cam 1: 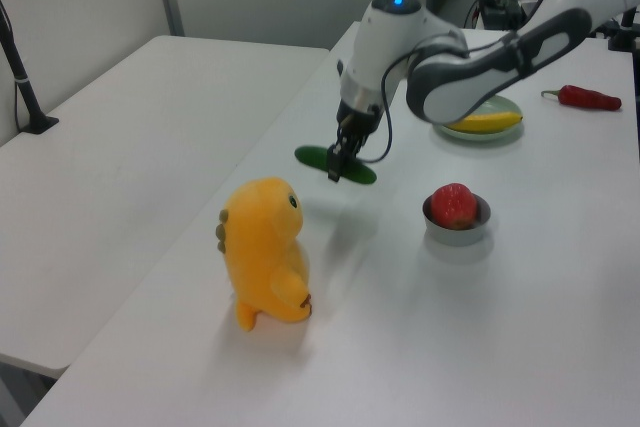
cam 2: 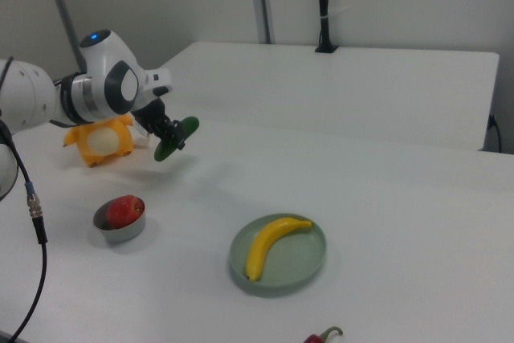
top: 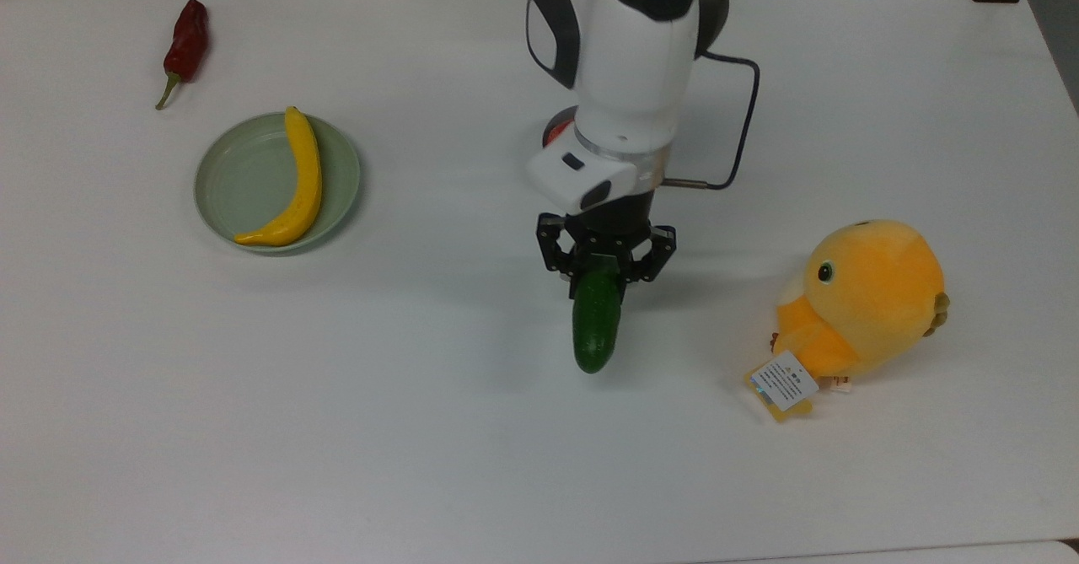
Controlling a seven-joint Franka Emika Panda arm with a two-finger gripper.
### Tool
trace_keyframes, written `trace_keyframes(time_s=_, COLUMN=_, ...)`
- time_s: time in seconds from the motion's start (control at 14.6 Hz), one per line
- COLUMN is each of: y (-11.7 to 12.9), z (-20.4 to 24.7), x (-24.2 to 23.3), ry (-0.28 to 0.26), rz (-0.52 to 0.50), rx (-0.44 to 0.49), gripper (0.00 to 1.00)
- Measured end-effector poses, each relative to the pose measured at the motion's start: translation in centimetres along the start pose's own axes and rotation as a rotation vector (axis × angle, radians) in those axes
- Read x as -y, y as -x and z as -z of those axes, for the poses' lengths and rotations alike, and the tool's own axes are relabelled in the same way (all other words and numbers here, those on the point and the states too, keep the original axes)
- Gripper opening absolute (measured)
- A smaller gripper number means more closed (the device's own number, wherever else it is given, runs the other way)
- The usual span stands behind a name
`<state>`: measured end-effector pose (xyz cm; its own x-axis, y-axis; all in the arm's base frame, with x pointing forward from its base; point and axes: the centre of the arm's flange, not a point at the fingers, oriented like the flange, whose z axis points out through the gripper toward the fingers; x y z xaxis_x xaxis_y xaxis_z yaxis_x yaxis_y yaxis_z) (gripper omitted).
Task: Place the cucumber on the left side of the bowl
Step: 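Carry the cucumber to beside the metal bowl with the apple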
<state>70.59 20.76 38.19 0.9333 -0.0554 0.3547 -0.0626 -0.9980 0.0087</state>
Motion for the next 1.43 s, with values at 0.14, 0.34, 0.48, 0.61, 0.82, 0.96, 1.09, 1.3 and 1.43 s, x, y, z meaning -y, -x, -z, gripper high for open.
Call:
trace_keyframes(time_s=0.14, y=-0.6, z=2.6, x=-1.8, ry=0.003, rz=-0.02, rx=-0.026, gripper=0.48)
trace_keyframes(time_s=0.34, y=0.3, z=5.9, x=-3.7, ry=0.019, rz=-0.005, rx=-0.022, gripper=0.48)
trace_keyframes(time_s=0.48, y=1.8, z=7.1, x=-3.7, ry=0.025, rz=0.028, rx=0.01, gripper=0.48)
trace_keyframes(time_s=0.61, y=3.2, z=8.5, x=-3.6, ry=0.008, rz=0.066, rx=0.052, gripper=0.48)
trace_keyframes(time_s=0.82, y=5.7, z=10.5, x=-3.4, ry=-0.021, rz=0.13, rx=0.164, gripper=0.48)
trace_keyframes(time_s=0.96, y=6.9, z=11.5, x=-3.0, ry=-0.037, rz=0.159, rx=0.22, gripper=0.48)
trace_keyframes(time_s=1.09, y=7.6, z=11.9, x=-2.7, ry=-0.038, rz=0.173, rx=0.243, gripper=0.48)
trace_keyframes(time_s=1.3, y=9.7, z=11.2, x=-1.0, ry=-0.036, rz=0.243, rx=0.32, gripper=0.48)
trace_keyframes(time_s=1.43, y=12.0, z=10.3, x=1.5, ry=-0.042, rz=0.296, rx=0.355, gripper=0.48)
